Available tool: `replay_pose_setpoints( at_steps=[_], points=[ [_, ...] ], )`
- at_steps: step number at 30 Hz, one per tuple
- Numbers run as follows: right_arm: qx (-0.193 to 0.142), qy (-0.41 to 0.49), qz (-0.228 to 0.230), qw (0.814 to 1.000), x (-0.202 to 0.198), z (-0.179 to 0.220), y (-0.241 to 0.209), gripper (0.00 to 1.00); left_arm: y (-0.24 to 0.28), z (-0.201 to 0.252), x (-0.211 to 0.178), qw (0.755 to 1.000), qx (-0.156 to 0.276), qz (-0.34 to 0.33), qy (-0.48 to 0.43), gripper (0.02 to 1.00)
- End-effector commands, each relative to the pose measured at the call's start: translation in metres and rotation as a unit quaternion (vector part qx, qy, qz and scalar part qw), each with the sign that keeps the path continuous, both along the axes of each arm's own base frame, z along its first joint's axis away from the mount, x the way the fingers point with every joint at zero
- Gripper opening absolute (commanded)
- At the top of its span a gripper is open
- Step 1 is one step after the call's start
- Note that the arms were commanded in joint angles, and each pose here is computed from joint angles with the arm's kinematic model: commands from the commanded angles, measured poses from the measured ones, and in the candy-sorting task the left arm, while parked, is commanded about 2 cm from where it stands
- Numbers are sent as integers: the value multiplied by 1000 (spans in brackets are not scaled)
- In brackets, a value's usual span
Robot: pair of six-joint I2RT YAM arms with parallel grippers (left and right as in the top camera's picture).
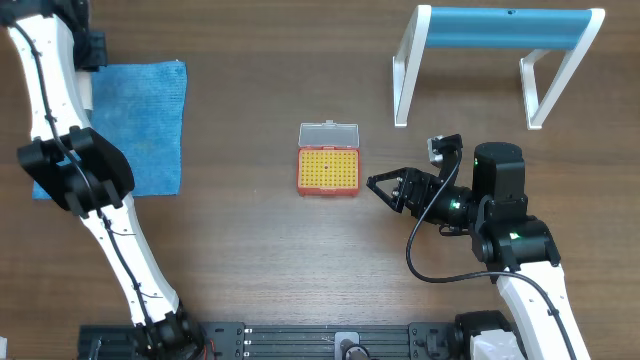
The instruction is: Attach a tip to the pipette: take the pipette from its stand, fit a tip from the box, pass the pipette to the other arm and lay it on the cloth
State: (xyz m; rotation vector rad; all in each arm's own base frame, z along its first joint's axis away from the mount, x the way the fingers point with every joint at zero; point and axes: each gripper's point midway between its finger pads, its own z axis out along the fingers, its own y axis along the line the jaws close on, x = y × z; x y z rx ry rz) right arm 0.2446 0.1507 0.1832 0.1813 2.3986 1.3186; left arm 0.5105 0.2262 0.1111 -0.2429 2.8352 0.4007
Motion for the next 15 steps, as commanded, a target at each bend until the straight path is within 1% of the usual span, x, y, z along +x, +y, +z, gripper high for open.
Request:
replay_pose_setpoints(
  at_steps=[1, 5, 13, 15],
  points=[
    [2, 12, -16, 1000, 3, 0, -2, 884, 4, -53, 4, 998, 1, -34, 44, 27],
    [5, 18, -20, 1000, 3, 0, -2, 884, 0, -87, -4, 996, -16, -35, 80, 29],
    [7, 22, -23, 999, 3, 0, -2, 884, -2, -102, -6, 995, -20, -36, 89, 27],
    [5, 22, -26, 999, 4, -1, -3, 884, -7, -105, -6, 995, -33, -39, 86, 27]
  ],
)
